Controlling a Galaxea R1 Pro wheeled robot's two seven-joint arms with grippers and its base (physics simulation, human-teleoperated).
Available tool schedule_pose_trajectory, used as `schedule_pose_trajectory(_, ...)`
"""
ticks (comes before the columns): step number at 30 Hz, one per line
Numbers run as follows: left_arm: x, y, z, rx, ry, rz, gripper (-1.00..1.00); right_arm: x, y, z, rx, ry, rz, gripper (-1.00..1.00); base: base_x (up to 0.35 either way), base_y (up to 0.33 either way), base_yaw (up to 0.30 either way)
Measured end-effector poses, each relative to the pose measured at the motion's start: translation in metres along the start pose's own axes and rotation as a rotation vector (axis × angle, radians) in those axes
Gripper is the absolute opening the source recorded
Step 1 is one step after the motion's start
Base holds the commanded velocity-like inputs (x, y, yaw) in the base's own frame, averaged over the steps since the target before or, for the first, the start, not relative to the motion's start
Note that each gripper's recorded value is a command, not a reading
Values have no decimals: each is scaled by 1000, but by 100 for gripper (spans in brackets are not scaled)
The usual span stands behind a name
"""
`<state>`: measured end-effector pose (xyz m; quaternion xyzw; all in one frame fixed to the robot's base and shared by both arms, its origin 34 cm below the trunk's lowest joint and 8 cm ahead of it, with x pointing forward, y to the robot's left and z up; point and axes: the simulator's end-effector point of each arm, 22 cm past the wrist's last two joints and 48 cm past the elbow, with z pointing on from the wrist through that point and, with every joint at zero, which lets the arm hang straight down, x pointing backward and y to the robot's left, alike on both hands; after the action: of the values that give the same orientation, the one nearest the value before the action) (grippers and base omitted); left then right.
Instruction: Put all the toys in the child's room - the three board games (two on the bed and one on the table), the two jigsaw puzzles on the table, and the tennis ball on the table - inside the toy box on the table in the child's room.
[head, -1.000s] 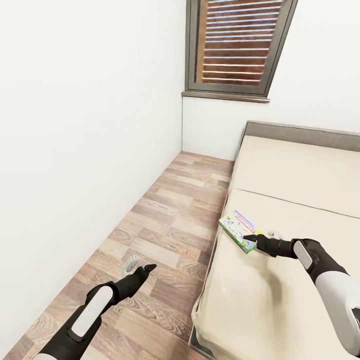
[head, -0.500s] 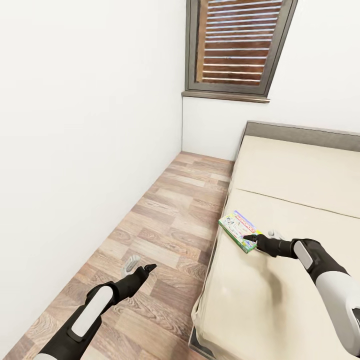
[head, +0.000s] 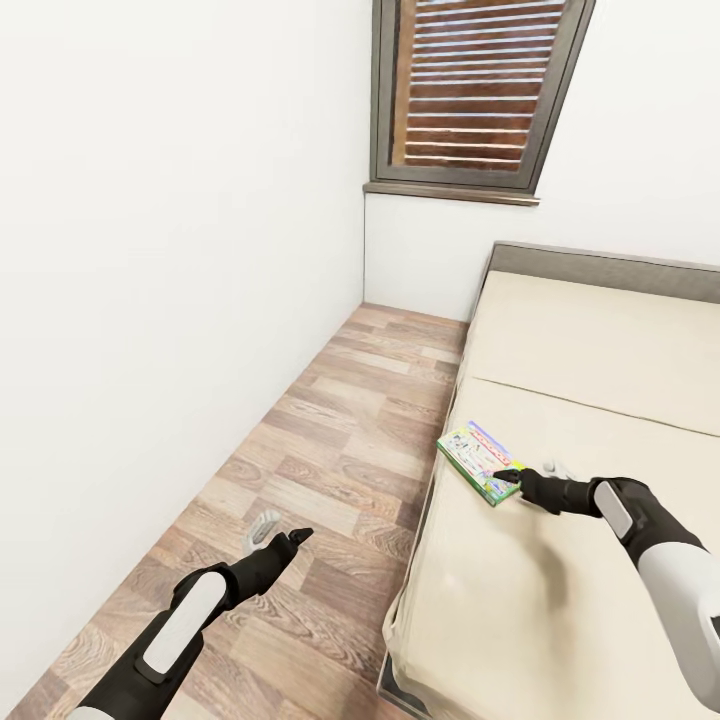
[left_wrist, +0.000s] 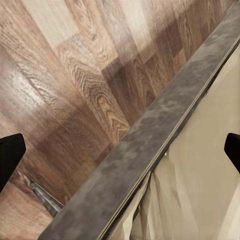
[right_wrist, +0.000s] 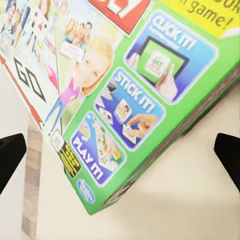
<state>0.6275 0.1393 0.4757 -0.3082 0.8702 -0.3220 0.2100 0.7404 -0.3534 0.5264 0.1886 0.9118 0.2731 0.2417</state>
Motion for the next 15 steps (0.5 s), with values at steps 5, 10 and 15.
schedule_pose_trajectory(5, 0, 0, 0, 0, 0, 0, 100, -13, -16, -8, 40, -41, 32, 100, 0, 0, 0)
schedule_pose_trajectory(10, 0, 0, 0, 0, 0, 0, 100, -25, -27, -14, 66, -87, 51, 100, 0, 0, 0)
schedule_pose_trajectory(15, 0, 0, 0, 0, 0, 0, 100, -39, -33, -20, 79, -147, 55, 100, 0, 0, 0)
